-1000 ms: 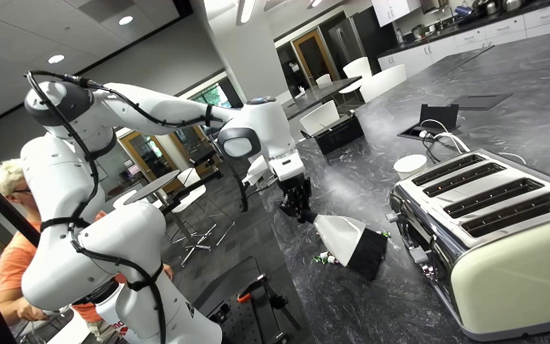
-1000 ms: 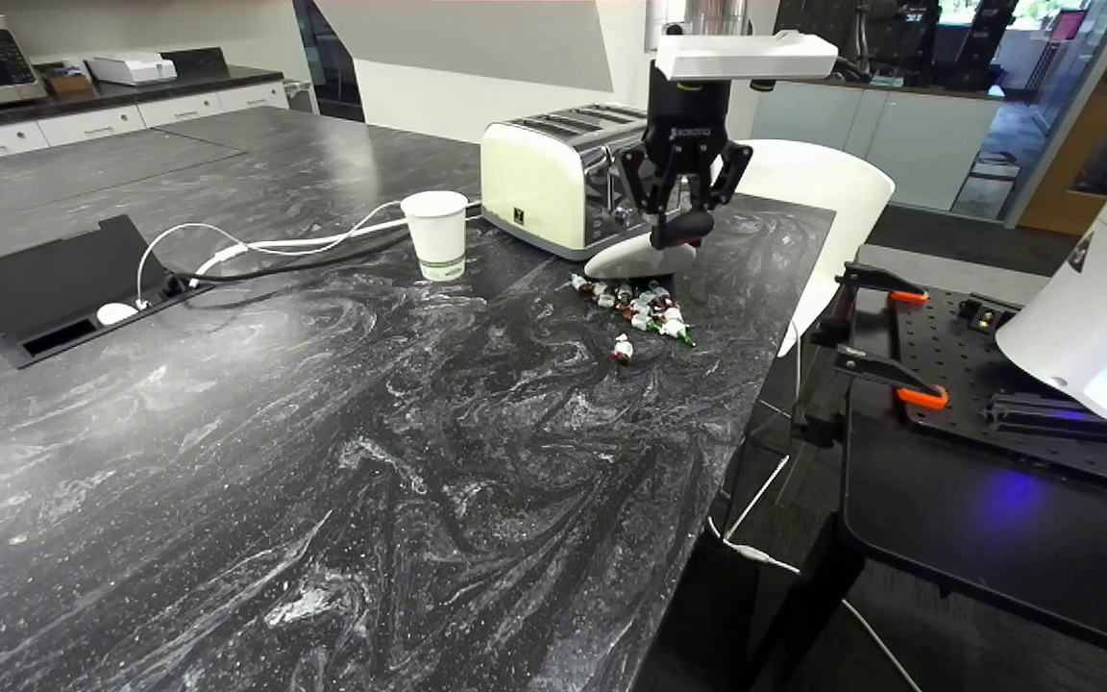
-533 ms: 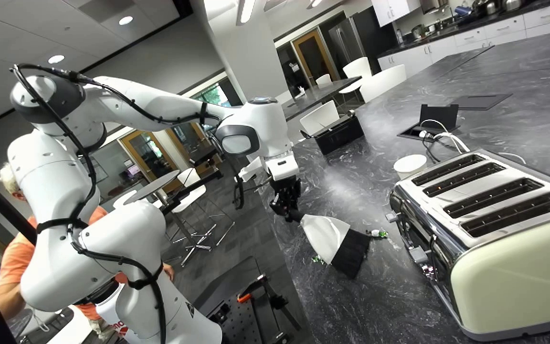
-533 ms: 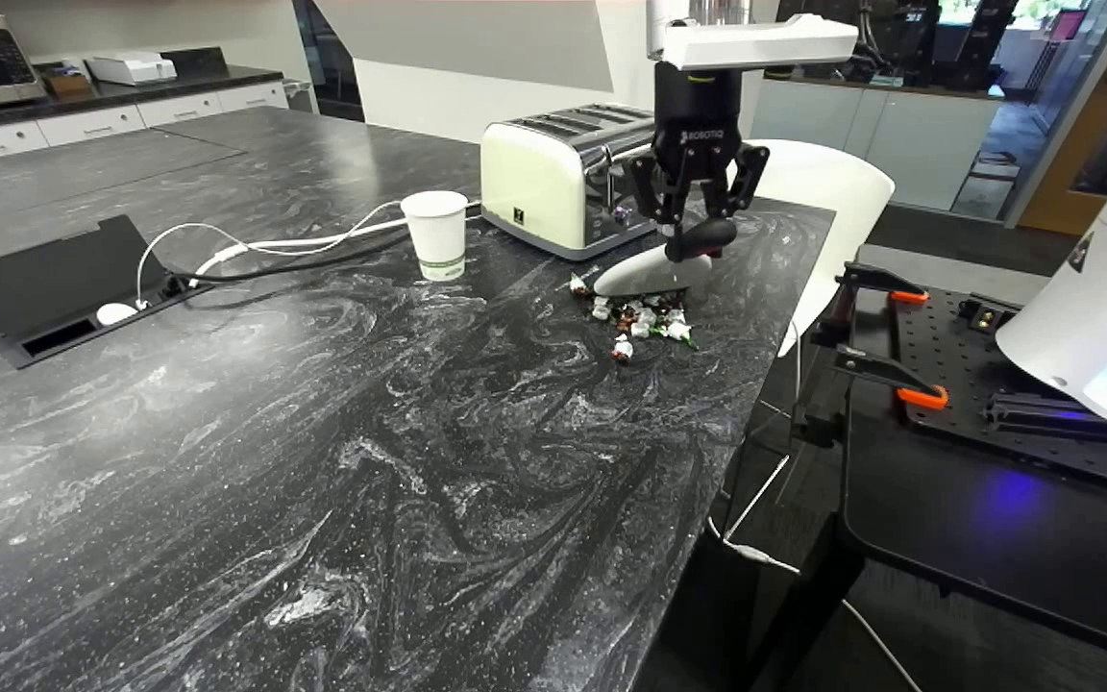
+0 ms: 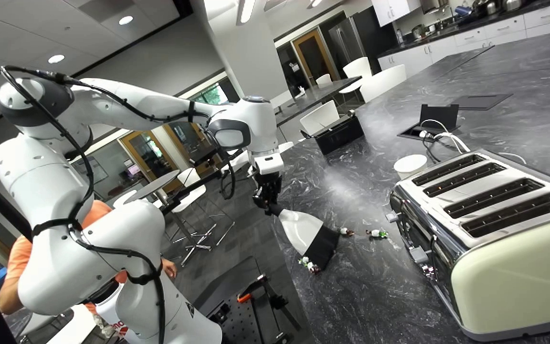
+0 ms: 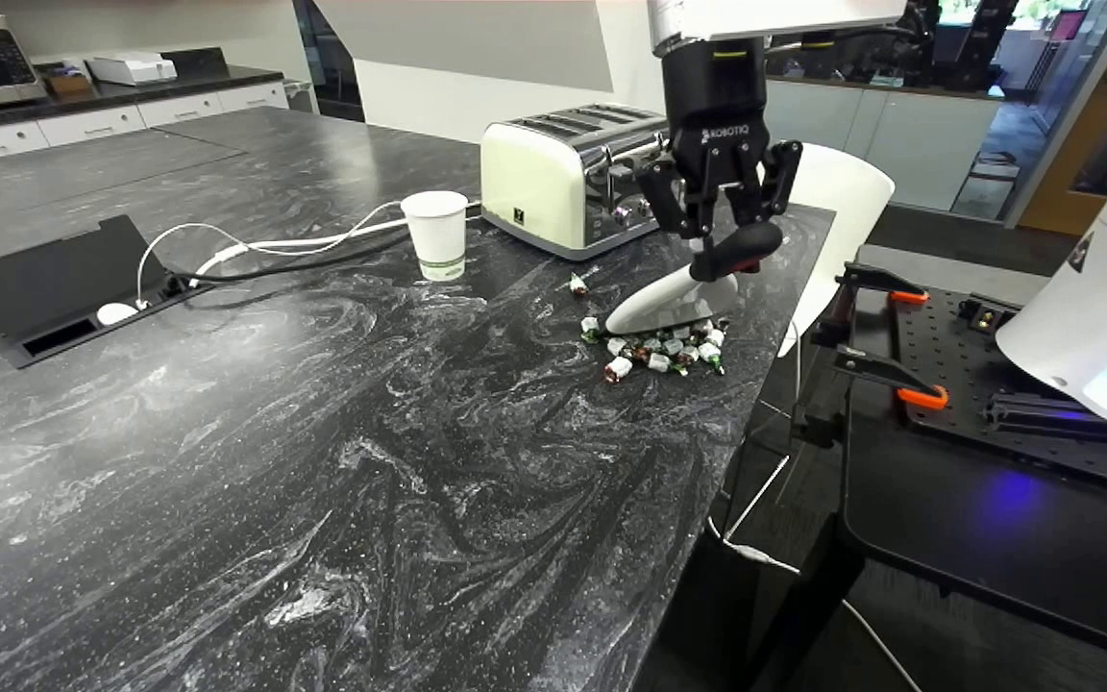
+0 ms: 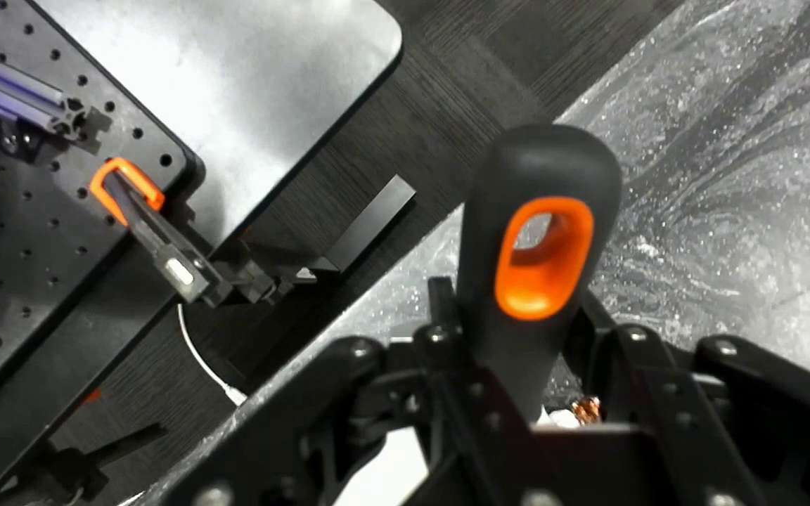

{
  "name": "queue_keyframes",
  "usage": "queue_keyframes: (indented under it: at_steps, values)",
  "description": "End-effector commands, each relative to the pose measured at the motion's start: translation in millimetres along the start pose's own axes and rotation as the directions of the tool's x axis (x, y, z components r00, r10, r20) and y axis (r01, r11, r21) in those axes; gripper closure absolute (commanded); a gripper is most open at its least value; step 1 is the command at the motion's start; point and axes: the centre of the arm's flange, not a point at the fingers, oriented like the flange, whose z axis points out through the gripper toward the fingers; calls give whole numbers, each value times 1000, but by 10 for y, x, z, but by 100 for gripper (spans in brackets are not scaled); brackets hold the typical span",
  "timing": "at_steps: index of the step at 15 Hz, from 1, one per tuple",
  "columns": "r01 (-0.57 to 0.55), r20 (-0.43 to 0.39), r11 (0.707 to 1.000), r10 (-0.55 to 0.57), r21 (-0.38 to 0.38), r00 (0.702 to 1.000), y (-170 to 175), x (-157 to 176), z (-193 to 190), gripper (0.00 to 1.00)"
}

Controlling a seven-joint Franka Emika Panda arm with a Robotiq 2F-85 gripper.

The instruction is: Sweep the candy forward

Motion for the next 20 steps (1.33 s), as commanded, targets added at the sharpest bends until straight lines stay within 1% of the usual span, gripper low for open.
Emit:
queue_keyframes:
  at_steps: [1,4,6,9,12,15,17,20]
  values:
    - [0,40,1000,0,7,999,-78,-303,-74,86]
    - [-11,-69,996,17,90,997,-118,-330,-160,86]
    - [-2,-145,988,25,156,989,-117,-284,-270,86]
    - [-10,-235,977,61,211,970,-112,-133,-436,86]
    - [-31,-293,977,93,210,952,-129,115,-518,86]
    - [-44,-312,976,110,213,944,-140,360,-541,86]
    - [-45,-321,978,110,204,941,-177,531,-504,86]
    - [-35,-365,979,108,200,925,-258,748,-407,86]
